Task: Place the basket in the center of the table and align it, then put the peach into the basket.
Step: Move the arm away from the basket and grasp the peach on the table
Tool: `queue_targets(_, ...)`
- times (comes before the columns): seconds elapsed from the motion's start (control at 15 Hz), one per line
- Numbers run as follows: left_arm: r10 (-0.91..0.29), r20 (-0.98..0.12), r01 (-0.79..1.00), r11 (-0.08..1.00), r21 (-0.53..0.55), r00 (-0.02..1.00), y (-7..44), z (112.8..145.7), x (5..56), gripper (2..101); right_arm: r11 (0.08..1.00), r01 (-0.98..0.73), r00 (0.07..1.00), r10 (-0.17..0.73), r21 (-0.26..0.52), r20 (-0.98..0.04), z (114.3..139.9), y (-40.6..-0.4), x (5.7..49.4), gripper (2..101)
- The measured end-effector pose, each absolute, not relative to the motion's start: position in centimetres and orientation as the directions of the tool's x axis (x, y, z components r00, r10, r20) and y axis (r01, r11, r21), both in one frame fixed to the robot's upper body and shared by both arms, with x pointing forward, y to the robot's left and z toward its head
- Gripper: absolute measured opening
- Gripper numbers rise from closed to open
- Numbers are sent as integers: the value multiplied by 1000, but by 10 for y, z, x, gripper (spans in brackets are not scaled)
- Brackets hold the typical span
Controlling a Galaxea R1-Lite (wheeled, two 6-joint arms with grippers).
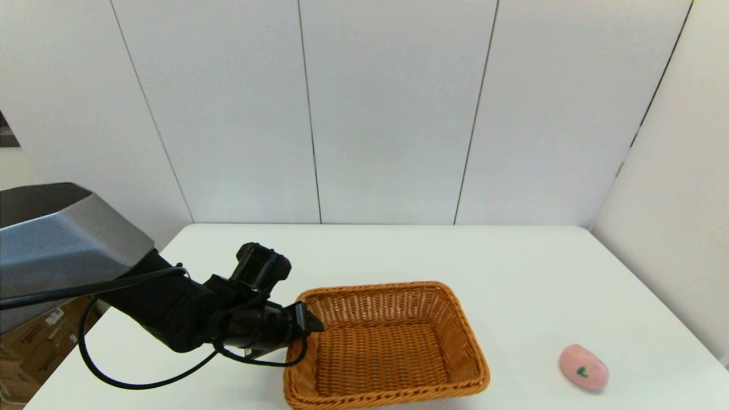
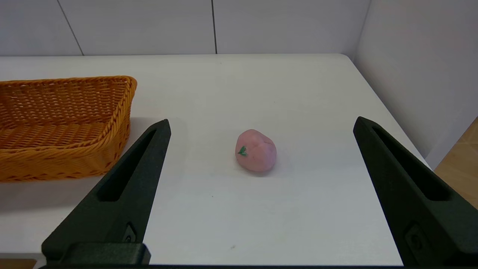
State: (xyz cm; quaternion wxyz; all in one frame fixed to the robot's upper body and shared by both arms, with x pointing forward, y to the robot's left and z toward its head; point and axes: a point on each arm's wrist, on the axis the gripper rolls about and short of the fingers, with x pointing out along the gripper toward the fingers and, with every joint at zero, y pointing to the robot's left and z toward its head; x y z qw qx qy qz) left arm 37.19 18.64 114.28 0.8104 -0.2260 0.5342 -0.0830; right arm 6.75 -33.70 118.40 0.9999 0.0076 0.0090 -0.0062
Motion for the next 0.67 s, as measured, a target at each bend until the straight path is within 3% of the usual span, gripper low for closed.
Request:
queue_targets(0.27,-408,-767,-58,865,-498,495,191,1175,369,827,1000,13,1000,-12,15,-18,1184,-337,67,971)
queue_targets(0.67,-445,-557,113,841,-529,701,220,1269,333,904,1000,13,1000,-13,15,-18,1184,-337,67,971)
